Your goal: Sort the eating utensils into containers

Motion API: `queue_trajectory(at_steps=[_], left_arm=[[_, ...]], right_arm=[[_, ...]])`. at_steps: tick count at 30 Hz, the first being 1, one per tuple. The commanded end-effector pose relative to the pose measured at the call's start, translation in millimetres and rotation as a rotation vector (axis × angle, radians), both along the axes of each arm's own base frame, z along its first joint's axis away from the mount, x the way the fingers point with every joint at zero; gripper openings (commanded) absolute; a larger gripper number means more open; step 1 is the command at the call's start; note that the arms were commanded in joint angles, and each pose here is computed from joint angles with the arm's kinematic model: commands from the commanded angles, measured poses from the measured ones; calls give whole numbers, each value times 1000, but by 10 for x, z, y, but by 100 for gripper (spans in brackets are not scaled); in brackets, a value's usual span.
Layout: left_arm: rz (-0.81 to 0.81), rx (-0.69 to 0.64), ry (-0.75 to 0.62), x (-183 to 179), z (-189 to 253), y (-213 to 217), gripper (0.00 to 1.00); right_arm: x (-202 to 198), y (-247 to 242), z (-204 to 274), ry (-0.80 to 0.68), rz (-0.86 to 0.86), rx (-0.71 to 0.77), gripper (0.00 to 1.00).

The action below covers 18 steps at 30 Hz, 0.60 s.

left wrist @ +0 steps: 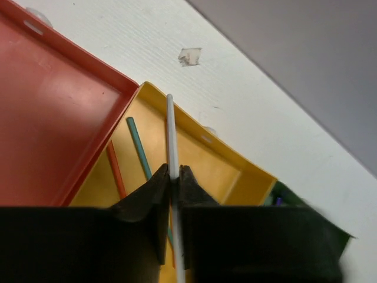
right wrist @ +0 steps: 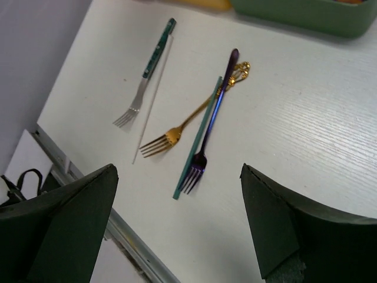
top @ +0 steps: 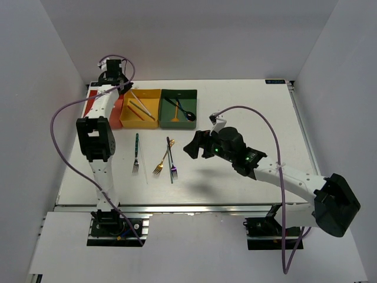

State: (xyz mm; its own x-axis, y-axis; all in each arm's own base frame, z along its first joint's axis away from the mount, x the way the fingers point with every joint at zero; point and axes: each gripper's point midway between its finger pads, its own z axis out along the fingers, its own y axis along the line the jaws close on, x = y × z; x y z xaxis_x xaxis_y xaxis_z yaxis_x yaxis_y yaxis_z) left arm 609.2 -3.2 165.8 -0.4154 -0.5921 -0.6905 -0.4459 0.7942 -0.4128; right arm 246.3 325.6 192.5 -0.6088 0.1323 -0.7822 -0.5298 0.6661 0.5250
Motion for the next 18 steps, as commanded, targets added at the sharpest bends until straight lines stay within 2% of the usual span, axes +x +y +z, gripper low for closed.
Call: queue_trajectory(at_steps=[1, 2, 5, 7, 8, 9, 12, 14, 15, 16, 17, 18], left_arm=[[-9, -15, -10, 60, 153, -29, 19], [-27, -34, -24, 100, 139, -76, 36], [-47, -80, -36, 110, 117, -161, 69], [-46, -91, -40, 68, 158, -172, 77], [-53, -92, -69, 40, 320, -182, 94], [-55, -92, -81, 14, 414, -184, 98], [-55, -58, -130, -174, 897, -140, 98], [-48, -38, -140, -353, 1071, -105, 98], [-58, -35, -216, -530, 1468, -113, 98], [-61, -26, -259, -605, 1615, -108, 98], [-64, -21, -249, -719, 1567, -105, 98], [-66, -11, -306, -901, 1858, -96, 98]], right_arm=[[79, -58, -77, -34, -19, -46, 89], [90, -48, -107, -32, -17, -56, 89], [136, 26, -251, -3, 2, -111, 89], [164, 60, -495, 53, 14, -190, 89], [211, 126, -444, 50, 17, -192, 89], [209, 145, -598, 83, 18, -239, 89], [301, 304, -611, 51, -17, -302, 89], [268, 349, -698, 50, -36, -384, 89], [342, 420, -694, 36, -60, -405, 89], [291, 483, -715, 37, -53, -423, 89], [289, 530, -732, 35, -55, -432, 87], [308, 610, -759, 31, -57, -440, 85]])
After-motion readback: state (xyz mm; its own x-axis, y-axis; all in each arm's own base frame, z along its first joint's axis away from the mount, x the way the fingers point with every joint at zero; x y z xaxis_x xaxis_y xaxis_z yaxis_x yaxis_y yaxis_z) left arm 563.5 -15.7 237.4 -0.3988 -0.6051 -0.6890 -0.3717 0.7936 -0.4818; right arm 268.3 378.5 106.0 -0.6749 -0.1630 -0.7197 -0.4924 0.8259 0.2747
